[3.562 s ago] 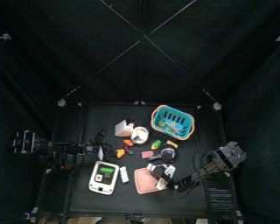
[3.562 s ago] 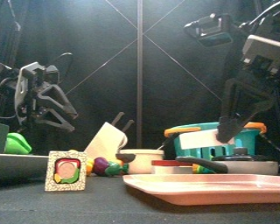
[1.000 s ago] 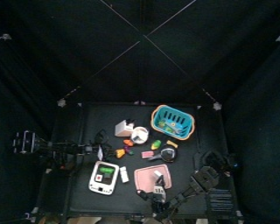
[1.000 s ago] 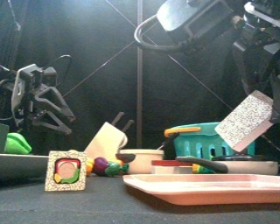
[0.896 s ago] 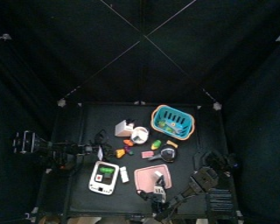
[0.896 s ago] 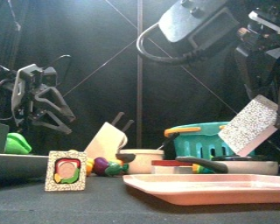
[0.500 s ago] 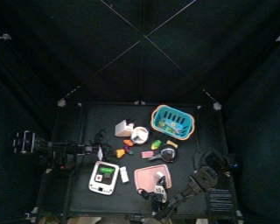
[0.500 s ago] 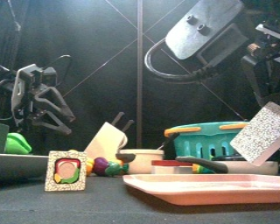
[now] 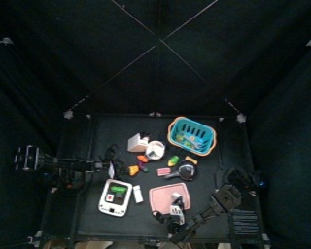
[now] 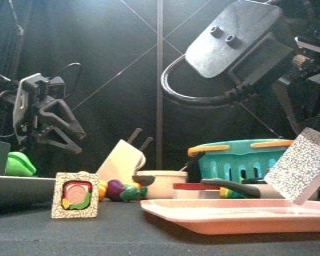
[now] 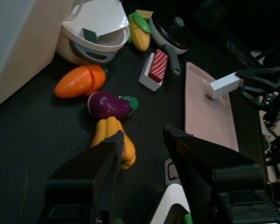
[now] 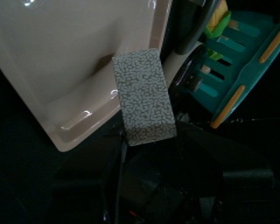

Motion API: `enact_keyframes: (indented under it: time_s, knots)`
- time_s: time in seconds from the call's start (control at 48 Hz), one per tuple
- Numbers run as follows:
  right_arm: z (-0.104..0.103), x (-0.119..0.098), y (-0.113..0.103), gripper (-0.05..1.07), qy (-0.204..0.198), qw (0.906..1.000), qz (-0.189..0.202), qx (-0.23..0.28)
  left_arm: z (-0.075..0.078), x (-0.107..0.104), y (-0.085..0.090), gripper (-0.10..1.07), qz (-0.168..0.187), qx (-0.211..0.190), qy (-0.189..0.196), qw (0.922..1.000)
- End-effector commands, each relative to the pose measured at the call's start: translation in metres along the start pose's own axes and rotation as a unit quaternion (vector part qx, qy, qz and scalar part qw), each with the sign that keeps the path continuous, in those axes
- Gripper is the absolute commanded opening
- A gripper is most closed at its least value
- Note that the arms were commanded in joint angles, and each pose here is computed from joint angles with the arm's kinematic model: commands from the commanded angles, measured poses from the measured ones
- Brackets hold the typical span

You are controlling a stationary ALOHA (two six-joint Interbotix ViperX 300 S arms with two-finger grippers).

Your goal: Flip rice over

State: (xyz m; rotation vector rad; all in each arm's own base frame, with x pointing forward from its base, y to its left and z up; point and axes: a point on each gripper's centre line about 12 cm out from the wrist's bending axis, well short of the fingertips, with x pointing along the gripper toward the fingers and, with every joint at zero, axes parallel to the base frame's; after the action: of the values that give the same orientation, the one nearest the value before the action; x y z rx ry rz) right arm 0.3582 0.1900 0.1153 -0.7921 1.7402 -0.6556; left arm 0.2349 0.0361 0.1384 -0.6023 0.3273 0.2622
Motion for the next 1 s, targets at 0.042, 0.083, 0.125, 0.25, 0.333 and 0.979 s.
enact_keyframes:
  time_s: [0.042, 0.083, 0.125, 0.25, 0.333, 0.979]
  knots:
    - [0.001, -0.012, -0.019, 0.69, -0.01, 0.9996, 0.019, 0.018, 0.003, 0.001, -0.003, 0.81, -0.005, 0.001, -0.006, 1.0]
    - [0.001, -0.013, -0.021, 0.69, -0.01, 0.9996, 0.019, 0.02, 0.003, 0.001, -0.003, 0.81, -0.005, 0.001, -0.006, 1.0]
    - [0.001, -0.013, -0.022, 0.69, -0.009, 0.9996, 0.019, 0.02, 0.003, 0.001, -0.003, 0.81, -0.005, 0.001, -0.006, 1.0]
    - [0.001, -0.013, -0.022, 0.69, -0.009, 0.9995, 0.021, 0.02, 0.003, 0.001, -0.003, 0.81, -0.005, 0.002, -0.005, 1.0]
    - [0.002, -0.014, -0.022, 0.71, -0.01, 0.9995, 0.022, 0.02, 0.002, 0.001, -0.002, 0.81, -0.005, 0.002, -0.004, 1.0]
    - [0.008, -0.027, -0.036, 0.93, -0.048, 0.9977, 0.024, 0.043, 0.002, 0.0, -0.002, 0.81, -0.004, 0.001, -0.004, 1.0]
